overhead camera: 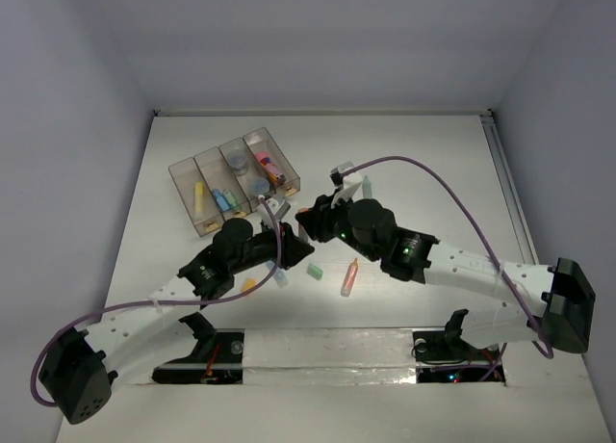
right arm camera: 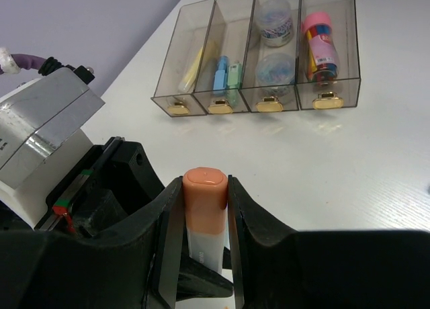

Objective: Sort the stationery into containers
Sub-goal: Close the pen cap on the pen.

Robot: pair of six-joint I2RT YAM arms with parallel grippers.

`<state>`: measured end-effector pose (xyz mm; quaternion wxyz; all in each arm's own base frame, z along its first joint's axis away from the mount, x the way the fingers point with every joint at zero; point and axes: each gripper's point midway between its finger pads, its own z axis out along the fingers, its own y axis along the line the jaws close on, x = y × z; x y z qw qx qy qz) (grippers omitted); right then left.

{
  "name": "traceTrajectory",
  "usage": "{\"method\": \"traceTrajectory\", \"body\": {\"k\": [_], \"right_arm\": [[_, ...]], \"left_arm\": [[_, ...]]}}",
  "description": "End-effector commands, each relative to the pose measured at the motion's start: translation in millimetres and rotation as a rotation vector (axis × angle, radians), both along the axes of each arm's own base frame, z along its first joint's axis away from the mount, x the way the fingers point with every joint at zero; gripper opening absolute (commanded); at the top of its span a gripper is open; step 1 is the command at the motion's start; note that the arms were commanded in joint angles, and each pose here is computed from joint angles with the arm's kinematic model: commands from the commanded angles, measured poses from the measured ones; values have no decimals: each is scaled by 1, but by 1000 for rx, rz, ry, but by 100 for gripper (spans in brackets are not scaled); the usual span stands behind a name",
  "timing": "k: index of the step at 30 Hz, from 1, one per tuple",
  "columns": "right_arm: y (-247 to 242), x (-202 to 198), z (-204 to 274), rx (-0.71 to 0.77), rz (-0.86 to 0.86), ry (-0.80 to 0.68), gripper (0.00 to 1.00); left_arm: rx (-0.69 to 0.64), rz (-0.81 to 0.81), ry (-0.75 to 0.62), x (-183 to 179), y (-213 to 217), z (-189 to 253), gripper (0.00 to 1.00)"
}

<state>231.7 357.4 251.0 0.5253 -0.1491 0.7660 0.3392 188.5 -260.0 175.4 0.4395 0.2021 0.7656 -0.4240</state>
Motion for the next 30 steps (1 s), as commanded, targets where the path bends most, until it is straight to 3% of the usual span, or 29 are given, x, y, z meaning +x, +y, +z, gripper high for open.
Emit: {"method": "traceTrajectory", "body": {"k": [1, 8, 21, 30], "right_arm": [[-35, -19, -81, -294, 30, 141, 0], [-17, -41, -123, -242, 122, 276, 0], [-47, -88, -202, -279, 167, 499, 0], [-27, -118, -227, -341, 231, 552, 0]], "left_arm": [[-240, 155, -272, 36, 6, 107, 0], [-270, 189, -348, 42, 11, 140, 0], [-293, 206, -466, 57, 5, 194, 0], [-292, 228, -540, 67, 3, 229, 0]]}}
